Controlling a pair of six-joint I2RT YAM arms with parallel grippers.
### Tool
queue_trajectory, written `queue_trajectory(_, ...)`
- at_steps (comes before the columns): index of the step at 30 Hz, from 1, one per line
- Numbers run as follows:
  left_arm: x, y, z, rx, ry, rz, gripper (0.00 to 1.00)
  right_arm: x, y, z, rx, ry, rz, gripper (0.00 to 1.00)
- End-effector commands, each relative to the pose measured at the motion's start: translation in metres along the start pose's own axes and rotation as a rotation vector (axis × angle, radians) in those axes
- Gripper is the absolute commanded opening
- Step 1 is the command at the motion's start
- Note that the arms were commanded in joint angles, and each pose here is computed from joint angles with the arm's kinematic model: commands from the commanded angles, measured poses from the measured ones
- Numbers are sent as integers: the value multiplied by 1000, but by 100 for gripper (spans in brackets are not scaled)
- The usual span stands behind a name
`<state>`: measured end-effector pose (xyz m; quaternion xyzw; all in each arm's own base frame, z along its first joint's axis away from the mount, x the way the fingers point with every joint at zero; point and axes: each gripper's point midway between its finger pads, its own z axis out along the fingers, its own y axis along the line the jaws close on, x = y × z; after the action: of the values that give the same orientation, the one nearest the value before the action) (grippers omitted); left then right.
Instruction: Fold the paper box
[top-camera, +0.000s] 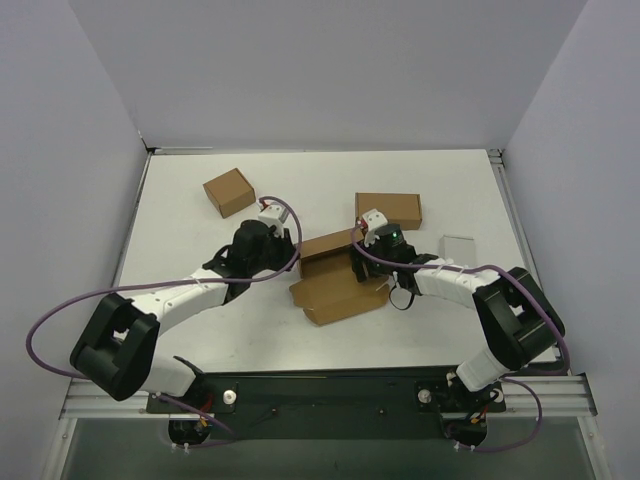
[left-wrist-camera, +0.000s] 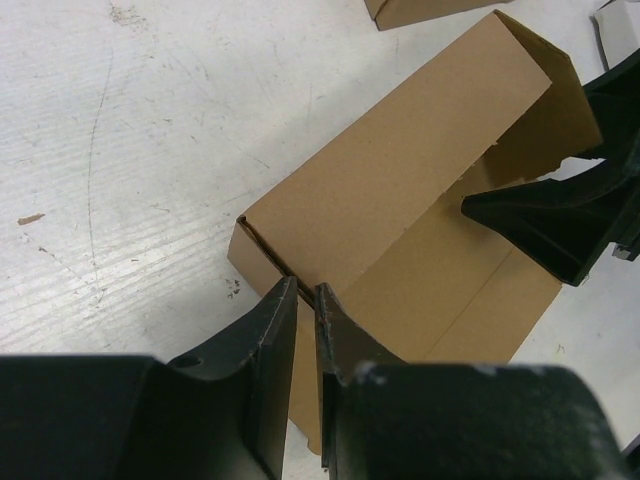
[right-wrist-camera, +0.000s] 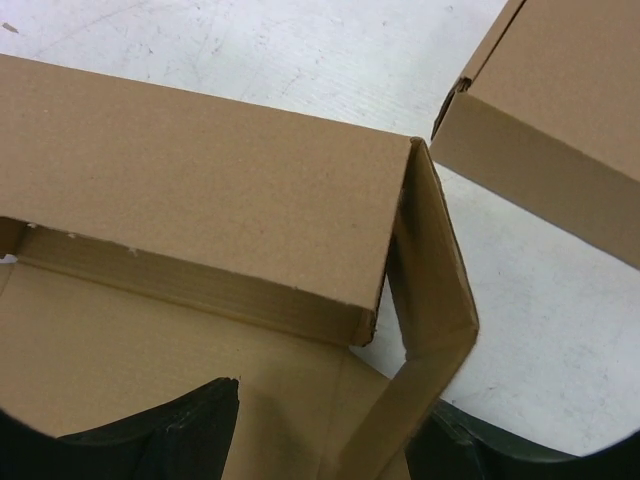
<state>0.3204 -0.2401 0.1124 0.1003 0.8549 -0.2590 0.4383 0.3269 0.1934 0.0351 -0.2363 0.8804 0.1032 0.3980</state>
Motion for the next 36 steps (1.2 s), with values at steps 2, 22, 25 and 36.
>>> queue_trajectory(2, -16, -7, 3, 23, -12, 26, 24, -28, 7, 5, -50, -84, -34, 62)
queue_trajectory(22, -59, -58, -28, -25, 44, 542, 66, -8, -1, -8, -14, 46, 143, 58)
queue_trajectory(25, -48, -68, -19, -18, 111, 715, 66, -9, -1, -20, -20, 31, 178, 63)
queue_trajectory(36, -28, -75, 20, 20, 152, 898, 69, -7, -23, -72, 54, -12, 399, 72)
